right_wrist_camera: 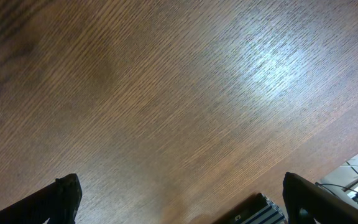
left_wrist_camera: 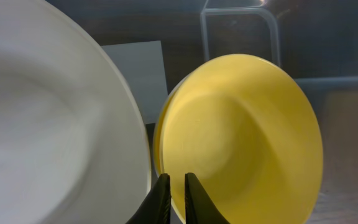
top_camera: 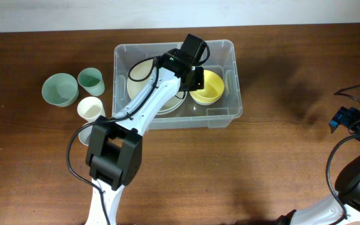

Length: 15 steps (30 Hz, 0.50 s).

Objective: Pack container
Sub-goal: 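Lower the yellow bowl onto the white bowl and open the gripper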

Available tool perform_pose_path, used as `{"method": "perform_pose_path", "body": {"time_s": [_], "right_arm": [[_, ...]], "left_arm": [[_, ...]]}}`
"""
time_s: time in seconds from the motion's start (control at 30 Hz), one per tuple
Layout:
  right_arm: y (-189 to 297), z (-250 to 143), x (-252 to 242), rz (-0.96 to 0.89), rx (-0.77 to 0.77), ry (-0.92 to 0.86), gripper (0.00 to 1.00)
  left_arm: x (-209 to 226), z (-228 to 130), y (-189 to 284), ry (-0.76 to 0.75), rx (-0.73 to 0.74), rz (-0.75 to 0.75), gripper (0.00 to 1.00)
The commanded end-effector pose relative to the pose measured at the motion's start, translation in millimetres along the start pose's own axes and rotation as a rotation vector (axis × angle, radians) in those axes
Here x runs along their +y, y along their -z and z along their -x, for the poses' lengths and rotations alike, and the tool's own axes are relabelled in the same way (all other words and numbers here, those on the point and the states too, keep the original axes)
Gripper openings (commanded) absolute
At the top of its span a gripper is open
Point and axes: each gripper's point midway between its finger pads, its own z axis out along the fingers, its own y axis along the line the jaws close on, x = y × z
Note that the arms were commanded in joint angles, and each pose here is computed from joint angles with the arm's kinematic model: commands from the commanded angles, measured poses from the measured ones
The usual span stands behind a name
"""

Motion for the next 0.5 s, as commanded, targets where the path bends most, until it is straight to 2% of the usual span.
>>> {"method": "perform_pose_path", "body": {"time_s": [0.0,0.07,0.3,0.47], "right_arm": [[8.7,3.3,-4.1,-0.004,-0.031,-0.013,0.99],[8.7,3.3,-4.1,-0.004,-0.031,-0.013,0.99],[8.7,3.3,-4.1,-0.004,-0.031,-0.013,0.99],[8.7,3.3,-4.1,-0.004,-0.031,-0.013,0.99]], "left_arm": [[-1.3,-0.5,-1.4,-0.003,0.008,-0.013,0.08],[-1.3,-0.7,-1.6,-0.003,0.009,-0.013,0.00],[-3.1,-1.4,-1.6,-0.003,0.014,-0.023,0.05],[-5.7,-2.7,-1.5,-0.003,0.021,-0.038,0.02]]}}
